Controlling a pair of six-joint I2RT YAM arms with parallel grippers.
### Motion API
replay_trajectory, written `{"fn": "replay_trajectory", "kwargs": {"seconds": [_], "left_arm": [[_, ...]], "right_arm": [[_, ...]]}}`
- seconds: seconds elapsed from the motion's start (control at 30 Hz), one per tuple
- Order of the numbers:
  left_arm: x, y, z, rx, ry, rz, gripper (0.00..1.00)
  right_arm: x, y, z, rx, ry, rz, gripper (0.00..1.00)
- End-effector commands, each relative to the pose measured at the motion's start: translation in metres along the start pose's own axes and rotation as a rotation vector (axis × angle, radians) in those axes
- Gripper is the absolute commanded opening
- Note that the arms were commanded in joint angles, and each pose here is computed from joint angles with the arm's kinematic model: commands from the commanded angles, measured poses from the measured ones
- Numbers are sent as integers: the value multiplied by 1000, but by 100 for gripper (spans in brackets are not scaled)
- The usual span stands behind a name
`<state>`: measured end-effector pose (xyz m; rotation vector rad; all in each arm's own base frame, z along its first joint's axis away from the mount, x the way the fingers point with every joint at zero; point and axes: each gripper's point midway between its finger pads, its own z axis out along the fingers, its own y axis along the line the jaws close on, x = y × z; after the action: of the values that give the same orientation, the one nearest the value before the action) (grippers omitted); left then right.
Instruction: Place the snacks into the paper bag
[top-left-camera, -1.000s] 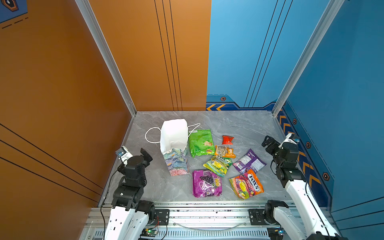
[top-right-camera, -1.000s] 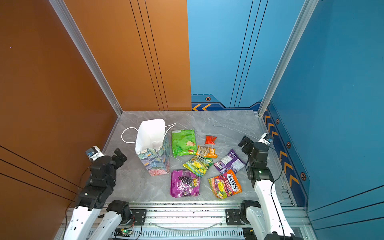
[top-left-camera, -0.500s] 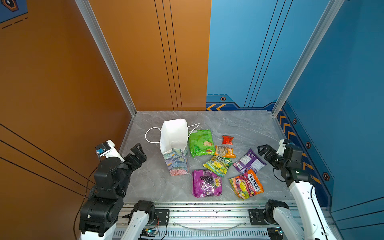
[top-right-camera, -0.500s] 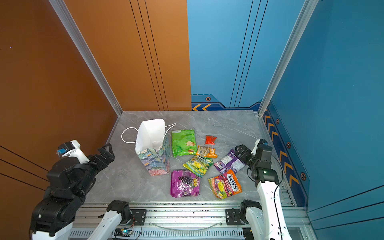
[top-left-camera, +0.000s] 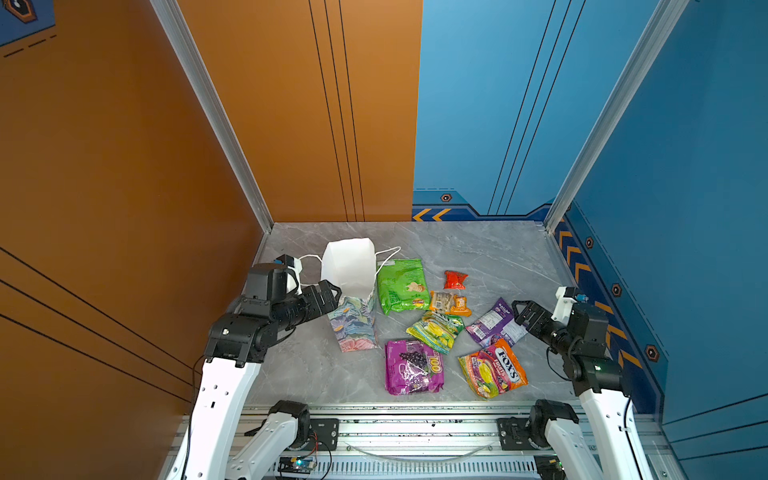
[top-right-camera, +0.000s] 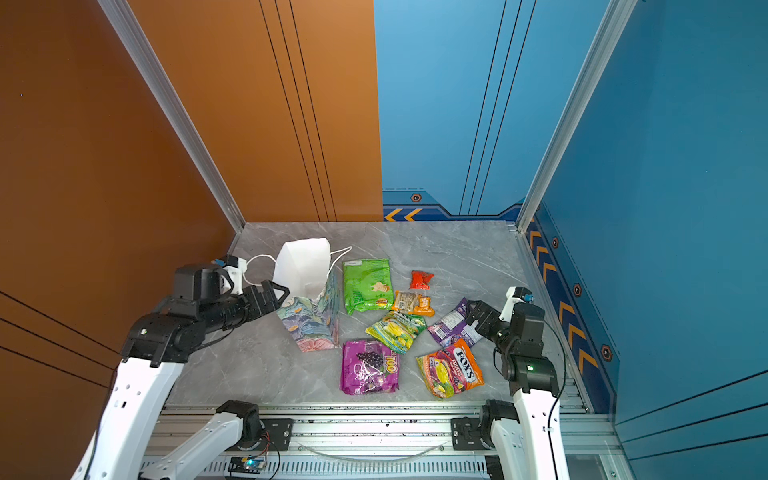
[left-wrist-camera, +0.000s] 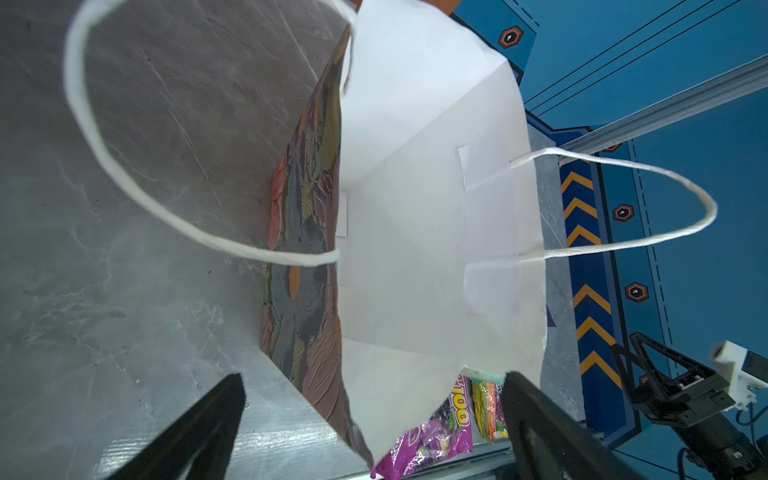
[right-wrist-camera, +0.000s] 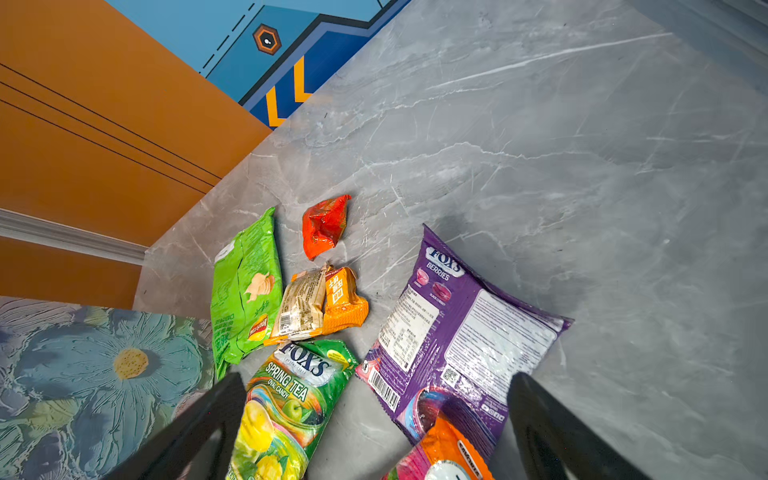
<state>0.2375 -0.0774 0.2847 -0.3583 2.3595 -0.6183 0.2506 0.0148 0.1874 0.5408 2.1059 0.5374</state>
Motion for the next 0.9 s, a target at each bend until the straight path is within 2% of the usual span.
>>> {"fn": "replay_trajectory", "kwargs": {"seconds": [0.0, 0.07, 0.17, 0.4, 0.5, 0.63, 0.87], "left_arm": [[0, 1, 5, -25, 38, -33, 98], [-1, 1, 14, -32, 70, -52, 90], [-5, 8, 26, -80, 87, -86, 73], [-17, 15, 34, -129, 73, -101, 49], [-21, 15, 34, -123, 60, -110, 45], [-24, 15, 39, -106, 61, -120, 29], [-24, 20, 48, -126, 81, -132, 24]], "right_arm": [[0, 3, -2, -13, -27, -33, 100], [0, 3, -3, -15, -29, -37, 100], [1, 3, -3, -15, -27, -38, 100], [3, 5, -3, -20, -24, -41, 100], [3, 4, -3, -19, -25, -43, 100], [3, 4, -3, -16, -26, -44, 100], [4, -1, -2, 11, -30, -42, 100]]}}
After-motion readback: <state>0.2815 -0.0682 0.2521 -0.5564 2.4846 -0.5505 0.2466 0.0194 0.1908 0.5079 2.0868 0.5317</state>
